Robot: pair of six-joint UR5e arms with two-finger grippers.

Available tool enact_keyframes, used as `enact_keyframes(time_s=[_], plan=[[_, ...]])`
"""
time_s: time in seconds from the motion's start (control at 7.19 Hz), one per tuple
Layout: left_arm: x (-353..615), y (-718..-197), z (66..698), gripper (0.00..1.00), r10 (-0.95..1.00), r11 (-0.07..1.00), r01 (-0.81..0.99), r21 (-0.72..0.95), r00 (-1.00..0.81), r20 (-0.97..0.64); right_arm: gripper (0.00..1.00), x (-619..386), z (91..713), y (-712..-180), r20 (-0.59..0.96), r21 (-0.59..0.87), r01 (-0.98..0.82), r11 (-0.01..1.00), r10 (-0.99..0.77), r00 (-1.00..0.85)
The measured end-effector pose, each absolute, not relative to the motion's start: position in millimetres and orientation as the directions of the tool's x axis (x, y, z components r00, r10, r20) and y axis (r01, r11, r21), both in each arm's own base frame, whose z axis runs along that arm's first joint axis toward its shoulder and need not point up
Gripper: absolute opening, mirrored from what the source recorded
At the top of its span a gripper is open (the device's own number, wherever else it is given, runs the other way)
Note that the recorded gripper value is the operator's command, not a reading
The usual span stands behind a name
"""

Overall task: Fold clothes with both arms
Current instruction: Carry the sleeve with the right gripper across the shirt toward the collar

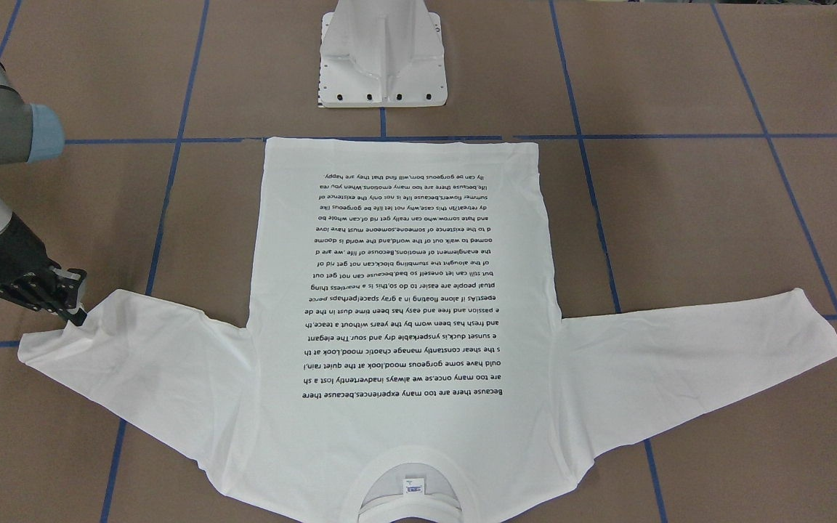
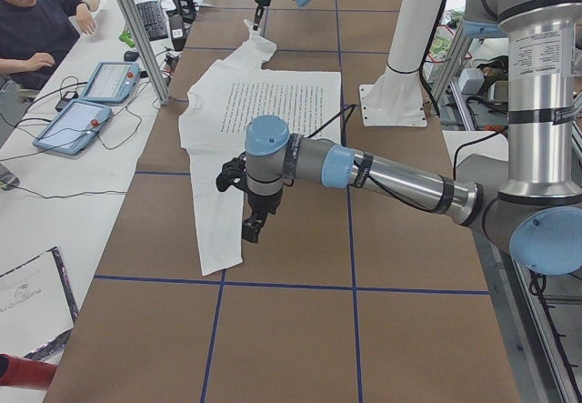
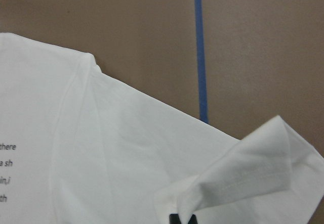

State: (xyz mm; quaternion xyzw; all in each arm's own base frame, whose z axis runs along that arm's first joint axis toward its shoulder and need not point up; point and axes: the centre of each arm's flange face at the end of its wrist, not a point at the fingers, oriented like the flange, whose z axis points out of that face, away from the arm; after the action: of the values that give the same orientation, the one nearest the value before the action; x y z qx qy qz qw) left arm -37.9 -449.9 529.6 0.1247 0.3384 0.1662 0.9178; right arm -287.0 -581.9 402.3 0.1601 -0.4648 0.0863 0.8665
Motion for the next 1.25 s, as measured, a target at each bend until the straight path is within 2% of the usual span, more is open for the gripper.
enact_keyframes(time_s=[0.42, 0.97, 1.25], plan=[[-40.0, -448.0, 530.4, 1.00, 0.386, 0.915, -0.217, 0.339, 0.718, -0.580, 0.00, -355.3, 269.3, -618.5, 0.852, 0.204, -0.375, 0.904, 0.025, 0.523], [-40.9, -443.1, 537.6, 1.00, 0.375, 0.921, -0.216, 0.324, 0.718, -0.587, 0.00, -506.1, 138.0, -595.0, 0.851, 0.327, -0.452, 0.830, -0.050, 0.523], [-41.3, -436.9, 543.8, 1.00, 0.366, 0.926, -0.216, 0.310, 0.718, -0.591, 0.00, -547.8, 96.5, -581.3, 0.847, 0.361, -0.467, 0.808, -0.074, 0.527]])
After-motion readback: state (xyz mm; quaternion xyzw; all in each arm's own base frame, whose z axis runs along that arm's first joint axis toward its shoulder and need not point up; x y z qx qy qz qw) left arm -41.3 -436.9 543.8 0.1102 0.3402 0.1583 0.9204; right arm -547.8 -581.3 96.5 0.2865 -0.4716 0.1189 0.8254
